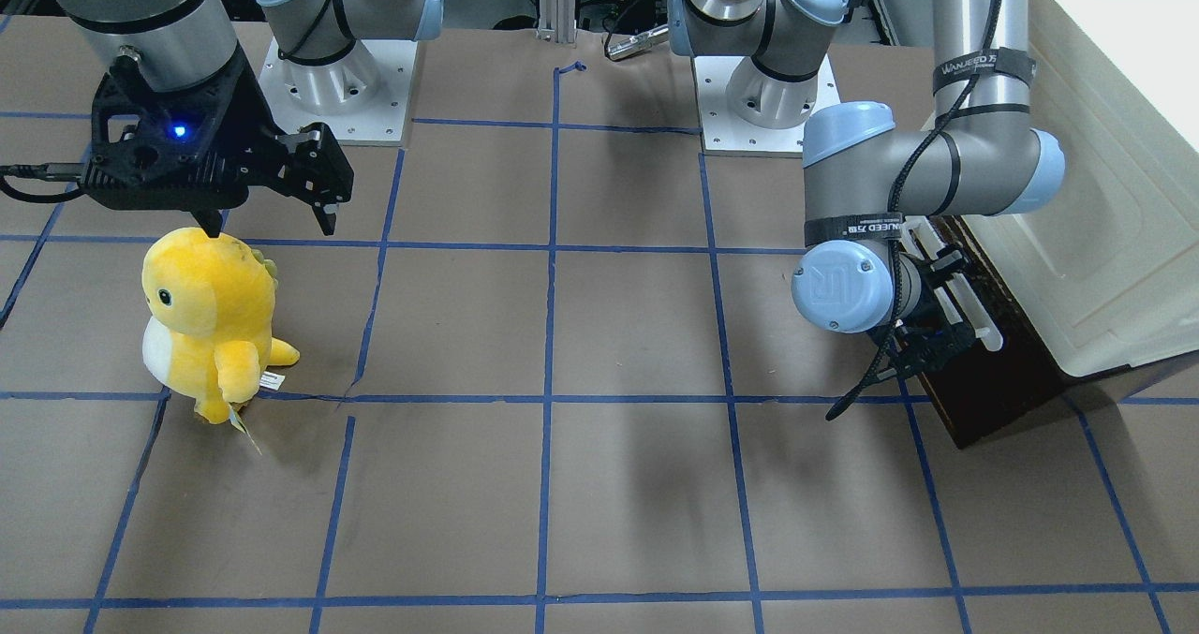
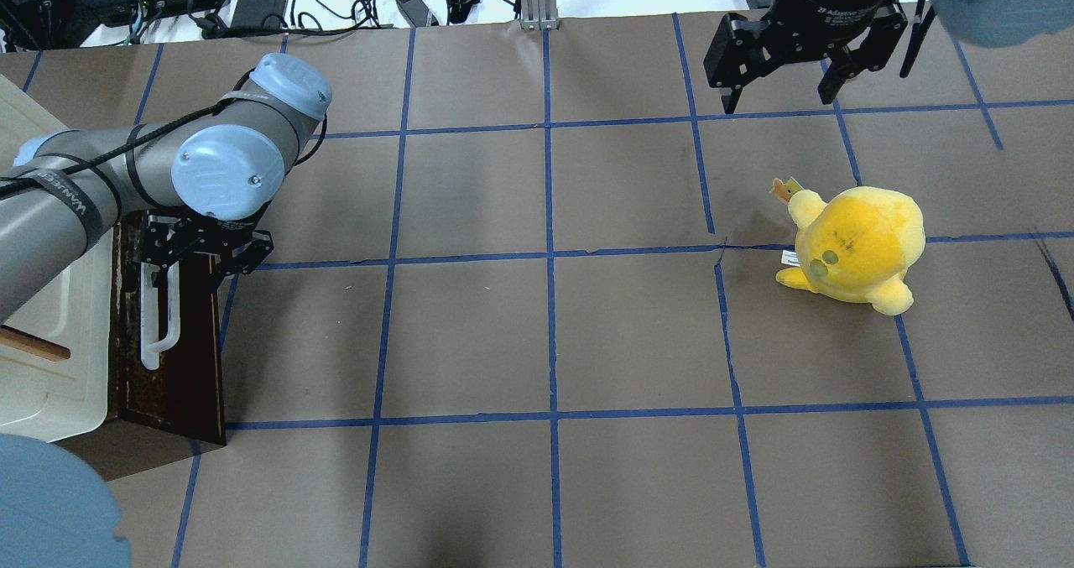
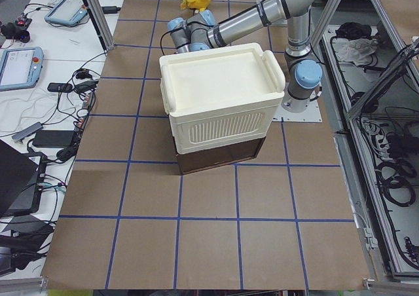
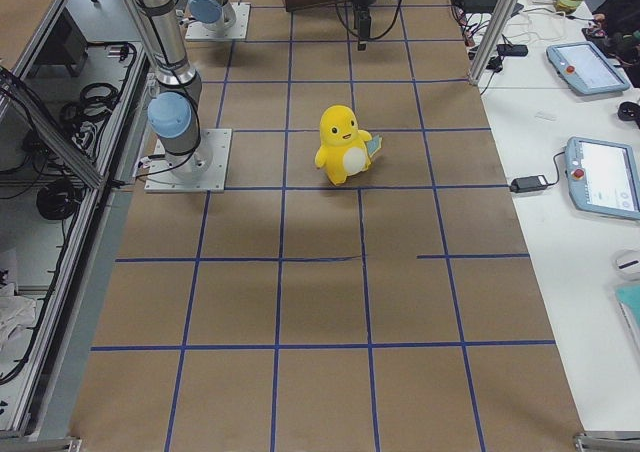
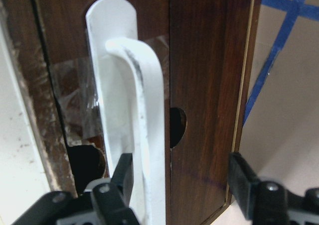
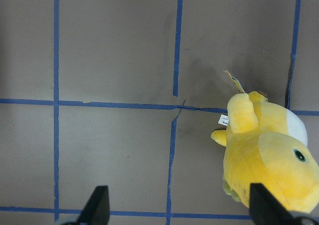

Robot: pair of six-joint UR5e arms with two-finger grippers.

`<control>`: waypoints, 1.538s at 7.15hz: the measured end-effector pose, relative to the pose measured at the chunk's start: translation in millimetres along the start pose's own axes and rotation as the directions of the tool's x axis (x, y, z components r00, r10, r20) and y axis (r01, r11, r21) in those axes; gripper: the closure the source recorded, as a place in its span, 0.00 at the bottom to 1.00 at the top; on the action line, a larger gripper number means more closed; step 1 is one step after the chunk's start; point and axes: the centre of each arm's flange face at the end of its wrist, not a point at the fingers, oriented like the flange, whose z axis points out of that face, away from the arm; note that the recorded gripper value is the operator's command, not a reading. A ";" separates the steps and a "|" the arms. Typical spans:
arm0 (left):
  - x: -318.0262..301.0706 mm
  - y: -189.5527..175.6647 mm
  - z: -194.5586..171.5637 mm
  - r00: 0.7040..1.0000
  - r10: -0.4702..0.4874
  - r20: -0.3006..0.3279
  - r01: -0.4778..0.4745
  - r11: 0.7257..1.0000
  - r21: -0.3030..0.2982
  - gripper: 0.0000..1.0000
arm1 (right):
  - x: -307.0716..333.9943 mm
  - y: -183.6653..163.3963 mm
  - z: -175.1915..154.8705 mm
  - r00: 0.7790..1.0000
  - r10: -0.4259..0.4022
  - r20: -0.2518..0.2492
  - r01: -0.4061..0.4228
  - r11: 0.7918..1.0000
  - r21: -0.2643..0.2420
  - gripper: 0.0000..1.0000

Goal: Pull drawer sideways
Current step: 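Close the left gripper on the white drawer handle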

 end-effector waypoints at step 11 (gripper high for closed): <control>-6.9 -3.9 7.0 1.000 -0.006 0.008 0.006 1.000 -0.015 0.63 | 0.0 0.0 0.0 1.000 0.000 0.000 0.000 1.000 0.000 0.00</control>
